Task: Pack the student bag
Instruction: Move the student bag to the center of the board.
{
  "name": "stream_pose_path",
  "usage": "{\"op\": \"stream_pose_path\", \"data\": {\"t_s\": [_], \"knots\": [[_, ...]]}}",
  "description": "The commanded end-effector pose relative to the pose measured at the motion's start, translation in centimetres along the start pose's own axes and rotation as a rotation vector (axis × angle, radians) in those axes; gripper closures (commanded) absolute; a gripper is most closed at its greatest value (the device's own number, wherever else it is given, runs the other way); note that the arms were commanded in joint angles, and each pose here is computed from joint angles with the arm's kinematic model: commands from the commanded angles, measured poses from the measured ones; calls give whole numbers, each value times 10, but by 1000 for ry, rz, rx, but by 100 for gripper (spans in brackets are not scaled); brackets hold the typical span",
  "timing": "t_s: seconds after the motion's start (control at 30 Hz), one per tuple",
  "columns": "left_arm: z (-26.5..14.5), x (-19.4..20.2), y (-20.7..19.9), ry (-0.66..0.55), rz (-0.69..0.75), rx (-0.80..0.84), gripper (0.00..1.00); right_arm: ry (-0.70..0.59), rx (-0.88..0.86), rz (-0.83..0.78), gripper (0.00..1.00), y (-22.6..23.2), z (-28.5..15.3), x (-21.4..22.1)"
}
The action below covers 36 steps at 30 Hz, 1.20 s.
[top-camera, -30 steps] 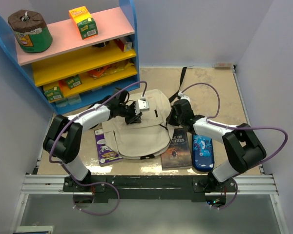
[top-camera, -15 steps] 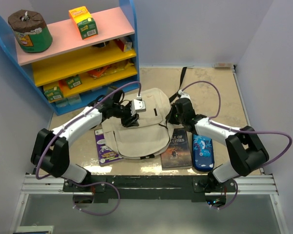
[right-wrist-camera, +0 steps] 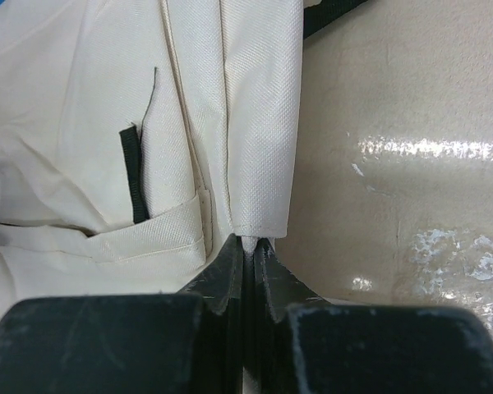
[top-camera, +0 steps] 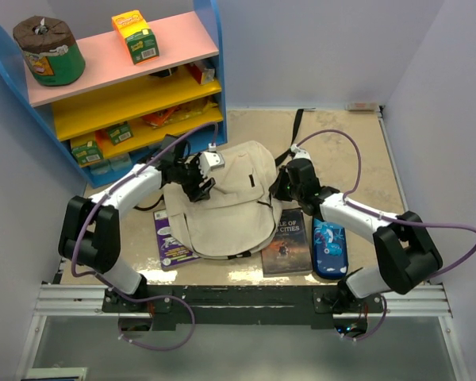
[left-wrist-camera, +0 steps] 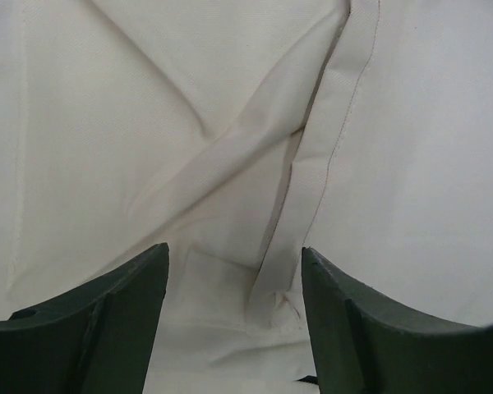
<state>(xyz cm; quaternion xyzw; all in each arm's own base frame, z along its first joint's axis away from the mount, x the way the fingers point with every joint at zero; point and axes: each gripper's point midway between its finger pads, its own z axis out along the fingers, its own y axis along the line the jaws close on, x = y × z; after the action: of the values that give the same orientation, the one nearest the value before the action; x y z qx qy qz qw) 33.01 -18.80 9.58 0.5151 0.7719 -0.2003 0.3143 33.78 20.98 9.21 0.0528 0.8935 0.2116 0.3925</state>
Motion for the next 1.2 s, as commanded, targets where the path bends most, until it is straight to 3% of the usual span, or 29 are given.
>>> {"op": "stream_pose_path", "data": {"t_s": [0.0,0.27,0.4,0.73,0.83,1.1,1.17], "knots": [[-2,-1,-7,-24,30,43,30,-57,-62,-6,100,16,-7,-19],[7,11,-50,-21,22,237,35,-60,-66,-5,100,16,-8,-19],[10,20,-48,1,35,201,39,-63,-66,-3,100,15,-9,-19],[-1,-2,-50,-58,46,150,88,-76,-75,1,100,16,-13,-20],[-9,-13,-71,-66,70,192,96,-82,-74,-3,100,16,-14,-22],[-22,-19,-120,-66,83,329,99,-82,-82,-8,100,18,-15,-22],[-21,-13,-122,-48,84,331,83,-79,-93,-7,100,19,-14,-21]]}}
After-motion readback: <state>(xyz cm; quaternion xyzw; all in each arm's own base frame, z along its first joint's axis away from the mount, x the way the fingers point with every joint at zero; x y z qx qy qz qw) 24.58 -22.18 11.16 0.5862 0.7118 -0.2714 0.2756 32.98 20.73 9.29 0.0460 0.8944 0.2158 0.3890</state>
